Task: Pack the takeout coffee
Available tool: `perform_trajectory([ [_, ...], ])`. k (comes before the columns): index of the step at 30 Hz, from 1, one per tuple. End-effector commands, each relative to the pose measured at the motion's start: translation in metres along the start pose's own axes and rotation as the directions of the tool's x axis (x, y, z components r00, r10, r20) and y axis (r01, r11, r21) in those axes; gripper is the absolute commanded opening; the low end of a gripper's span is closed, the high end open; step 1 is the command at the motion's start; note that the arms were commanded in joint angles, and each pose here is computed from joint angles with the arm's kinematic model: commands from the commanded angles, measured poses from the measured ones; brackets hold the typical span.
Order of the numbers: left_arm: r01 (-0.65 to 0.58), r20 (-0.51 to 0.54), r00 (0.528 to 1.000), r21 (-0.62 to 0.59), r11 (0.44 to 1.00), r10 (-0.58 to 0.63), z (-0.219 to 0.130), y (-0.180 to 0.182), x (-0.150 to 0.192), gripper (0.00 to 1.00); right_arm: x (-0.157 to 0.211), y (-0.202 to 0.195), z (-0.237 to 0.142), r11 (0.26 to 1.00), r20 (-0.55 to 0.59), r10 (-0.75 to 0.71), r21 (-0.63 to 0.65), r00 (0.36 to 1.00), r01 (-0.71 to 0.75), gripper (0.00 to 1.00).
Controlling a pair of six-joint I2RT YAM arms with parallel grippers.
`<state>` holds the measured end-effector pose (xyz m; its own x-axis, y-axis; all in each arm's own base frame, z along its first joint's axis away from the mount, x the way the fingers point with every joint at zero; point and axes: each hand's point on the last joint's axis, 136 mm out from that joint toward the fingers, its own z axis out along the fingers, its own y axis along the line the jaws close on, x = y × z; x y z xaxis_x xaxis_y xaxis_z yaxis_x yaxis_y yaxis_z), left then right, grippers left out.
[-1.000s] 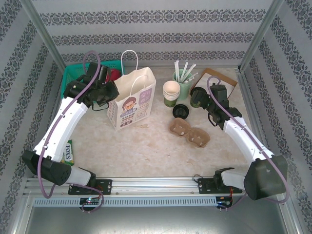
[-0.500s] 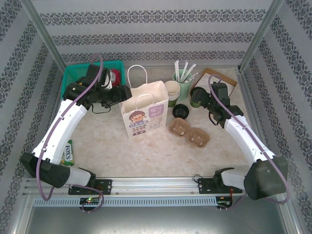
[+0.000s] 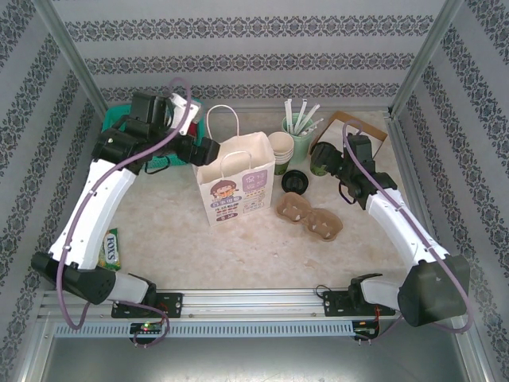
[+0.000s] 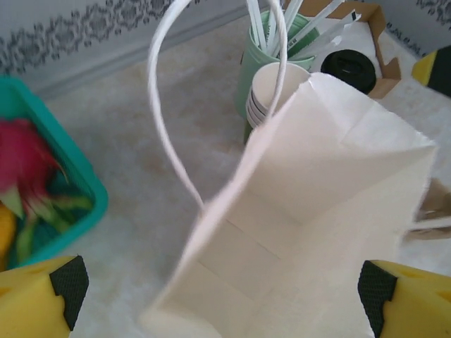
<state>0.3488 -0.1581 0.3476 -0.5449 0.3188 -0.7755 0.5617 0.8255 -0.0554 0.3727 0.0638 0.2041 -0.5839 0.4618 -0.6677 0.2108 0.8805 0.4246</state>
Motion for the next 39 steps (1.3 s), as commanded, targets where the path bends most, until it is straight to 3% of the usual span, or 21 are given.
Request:
perform_trajectory([
  [1,-0.257,0.029,0.966,-0.004,0.966,0.257,0.033,0.009,-0.013,1.0,-0.004,0.021,-0.012,0.995,0.025,-0.012,-0.096,1.0,0.015,0.98],
  [6,-0.305,-0.088,0.945,0.109,0.946,0.315,0.065,0.008,-0.006,0.94,-0.003,0.017,-0.028,0.995,0.039,-0.042,-0.086,0.998,0.045,0.98],
  [13,-0.337,-0.097,0.929,0.174,0.926,0.356,0.092,0.007,-0.005,0.85,-0.004,0.008,-0.04,0.997,0.073,-0.041,-0.065,0.996,0.046,0.98],
  [15,-0.321,-0.099,0.933,0.199,0.926,0.345,0.092,0.003,-0.004,0.73,0.001,0.008,-0.04,0.996,0.057,-0.05,-0.07,0.997,0.054,0.98],
  [18,-0.271,-0.103,0.949,0.225,0.936,0.299,0.09,-0.003,-0.003,0.39,0.015,0.009,-0.04,0.994,-0.011,-0.058,-0.092,0.998,0.056,0.98],
  [19,-0.244,-0.109,0.956,0.23,0.942,0.274,0.089,-0.004,-0.002,0.33,0.023,0.007,-0.039,0.996,-0.048,-0.044,-0.085,0.998,0.04,0.98],
  [24,-0.111,-0.12,0.981,0.283,0.953,0.15,0.076,-0.022,0.004,0.23,0.073,-0.014,-0.031,0.998,-0.266,0.015,0.064,0.964,0.002,0.94],
  [26,-0.053,-0.129,0.987,0.271,0.961,0.091,0.07,-0.024,0.004,0.11,0.091,-0.027,-0.031,0.983,-0.335,0.041,0.183,0.941,0.023,0.91],
  [28,0.009,-0.136,0.99,0.255,0.967,0.027,0.065,-0.024,0.003,0.0,0.106,-0.024,-0.028,0.975,-0.386,0.051,0.221,0.921,0.038,0.87],
  [33,0.119,-0.199,0.978,0.28,0.953,-0.064,0.056,-0.036,0.012,0.0,0.139,-0.021,-0.012,0.947,-0.47,0.103,0.315,0.877,0.058,0.74],
  [39,0.122,-0.162,0.984,0.316,0.941,-0.073,0.043,-0.046,0.012,0.0,0.157,-0.021,0.0,0.909,-0.514,0.105,0.396,0.852,0.127,0.57],
])
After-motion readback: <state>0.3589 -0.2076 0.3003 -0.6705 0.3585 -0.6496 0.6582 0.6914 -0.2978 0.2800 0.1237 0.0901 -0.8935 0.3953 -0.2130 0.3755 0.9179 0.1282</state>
